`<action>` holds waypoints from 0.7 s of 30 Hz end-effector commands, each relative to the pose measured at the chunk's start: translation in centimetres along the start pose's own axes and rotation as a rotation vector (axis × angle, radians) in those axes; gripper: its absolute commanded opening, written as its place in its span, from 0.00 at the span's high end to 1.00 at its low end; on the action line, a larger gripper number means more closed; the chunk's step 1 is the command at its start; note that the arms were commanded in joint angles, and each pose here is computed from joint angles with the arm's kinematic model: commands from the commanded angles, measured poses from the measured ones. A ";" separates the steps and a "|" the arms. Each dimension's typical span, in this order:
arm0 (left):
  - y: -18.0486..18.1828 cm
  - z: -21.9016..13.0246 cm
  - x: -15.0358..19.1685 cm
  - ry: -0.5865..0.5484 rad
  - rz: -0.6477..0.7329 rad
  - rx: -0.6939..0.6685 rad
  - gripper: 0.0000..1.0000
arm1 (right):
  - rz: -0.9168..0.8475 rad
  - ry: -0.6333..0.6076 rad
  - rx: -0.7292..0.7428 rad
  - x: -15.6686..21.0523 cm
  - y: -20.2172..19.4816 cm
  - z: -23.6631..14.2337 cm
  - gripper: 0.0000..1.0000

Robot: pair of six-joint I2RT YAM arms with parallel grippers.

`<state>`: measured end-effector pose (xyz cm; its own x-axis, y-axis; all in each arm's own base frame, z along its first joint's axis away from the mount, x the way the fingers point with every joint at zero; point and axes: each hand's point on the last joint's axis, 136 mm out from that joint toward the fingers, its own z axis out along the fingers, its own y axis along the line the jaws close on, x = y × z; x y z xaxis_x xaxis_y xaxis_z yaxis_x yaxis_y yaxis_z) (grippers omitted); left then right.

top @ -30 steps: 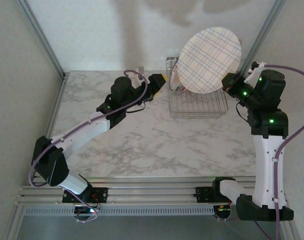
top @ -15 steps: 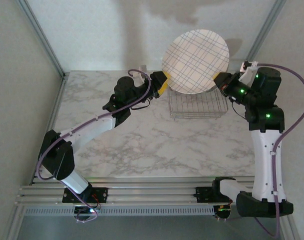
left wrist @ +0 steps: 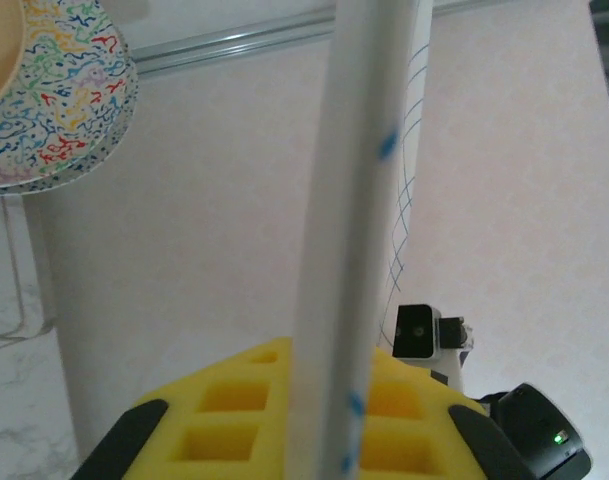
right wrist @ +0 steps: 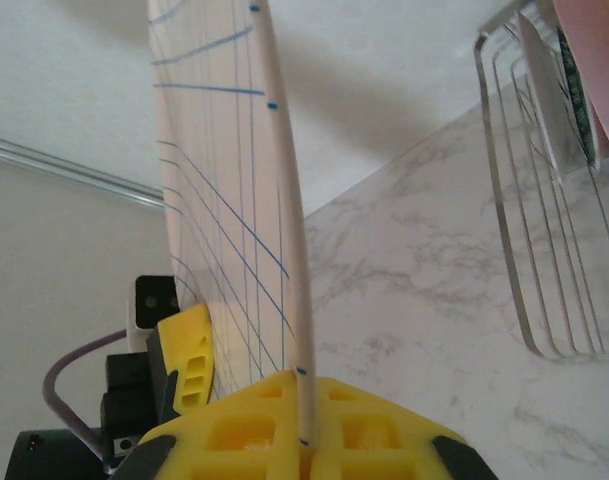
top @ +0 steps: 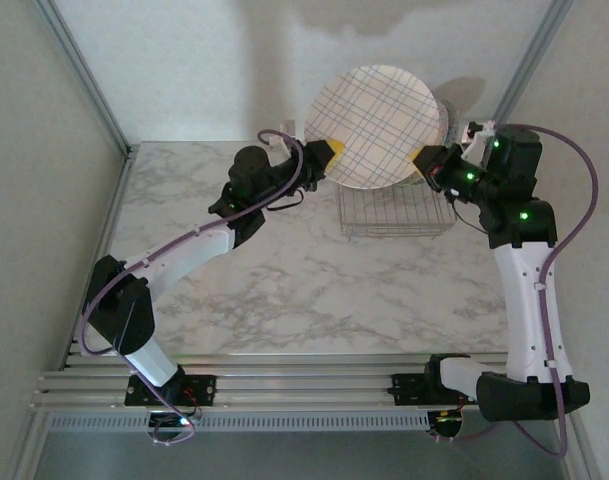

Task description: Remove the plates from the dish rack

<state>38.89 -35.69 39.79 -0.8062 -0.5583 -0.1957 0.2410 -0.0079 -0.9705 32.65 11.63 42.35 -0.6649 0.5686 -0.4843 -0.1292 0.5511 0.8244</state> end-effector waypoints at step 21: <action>-0.2 -2.5 -3.4 -0.036 0.054 -0.002 1.00 | -0.365 -0.112 0.019 0.2 1.4 -2.8 0.25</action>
<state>40.87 -33.40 37.06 -0.7982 -0.5725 -0.1875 0.1874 0.0598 -0.9805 31.48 10.88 43.27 -0.5685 0.4640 -0.6794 -0.2528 0.6873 0.6809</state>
